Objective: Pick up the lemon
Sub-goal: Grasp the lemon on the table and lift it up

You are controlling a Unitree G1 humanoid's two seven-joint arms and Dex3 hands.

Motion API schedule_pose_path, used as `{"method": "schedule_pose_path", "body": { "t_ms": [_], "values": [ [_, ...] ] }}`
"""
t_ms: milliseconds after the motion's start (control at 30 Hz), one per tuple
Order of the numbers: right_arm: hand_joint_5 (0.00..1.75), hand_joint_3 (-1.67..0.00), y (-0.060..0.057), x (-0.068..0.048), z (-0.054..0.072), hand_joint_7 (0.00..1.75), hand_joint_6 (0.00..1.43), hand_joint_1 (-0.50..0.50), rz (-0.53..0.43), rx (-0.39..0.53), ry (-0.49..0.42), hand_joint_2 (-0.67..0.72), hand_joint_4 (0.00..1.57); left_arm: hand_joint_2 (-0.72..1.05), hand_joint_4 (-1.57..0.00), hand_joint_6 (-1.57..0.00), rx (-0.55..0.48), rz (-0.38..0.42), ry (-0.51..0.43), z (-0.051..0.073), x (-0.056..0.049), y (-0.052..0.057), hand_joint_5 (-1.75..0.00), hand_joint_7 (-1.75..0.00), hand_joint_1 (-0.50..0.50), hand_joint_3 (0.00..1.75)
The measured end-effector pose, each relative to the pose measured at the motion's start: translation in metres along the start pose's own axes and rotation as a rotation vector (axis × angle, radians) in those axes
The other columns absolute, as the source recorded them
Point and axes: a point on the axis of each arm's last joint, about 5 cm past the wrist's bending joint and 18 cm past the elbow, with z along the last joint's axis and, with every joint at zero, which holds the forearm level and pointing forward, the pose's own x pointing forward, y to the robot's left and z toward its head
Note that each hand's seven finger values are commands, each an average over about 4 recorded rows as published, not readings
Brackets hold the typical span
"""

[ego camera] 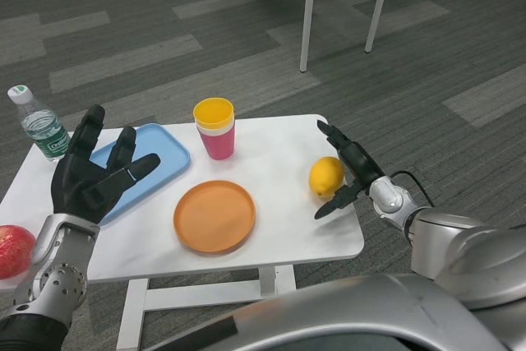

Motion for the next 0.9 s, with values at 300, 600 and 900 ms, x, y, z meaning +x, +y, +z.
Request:
{"method": "schedule_pose_path", "body": {
  "t_ms": [300,600,900],
  "values": [
    [0.0,0.0,-0.001,0.0028,0.0005,0.07,0.0,-0.46,0.013,-0.041,0.017,-0.43,0.03,0.96,0.0,0.0,0.0,0.0,-0.001,-0.0003,-0.0002,0.0,0.0,-0.07,0.5,0.09],
    [0.0,0.0,-0.0025,0.0047,0.0006,0.07,0.0,-0.46,0.033,-0.084,0.032,-0.48,0.01,0.96,0.0,0.0,0.0,0.0,0.0,-0.0003,-0.0002,0.0,0.0,-0.07,0.5,0.09],
    [0.0,0.0,-0.002,0.0052,0.0007,0.07,0.0,-0.46,0.114,-0.133,0.039,-0.54,0.0,0.96,0.0,0.0,0.0,-0.001,0.002,-0.0009,-0.0004,-0.0002,0.0,-0.07,0.5,0.09]
  ]
}}
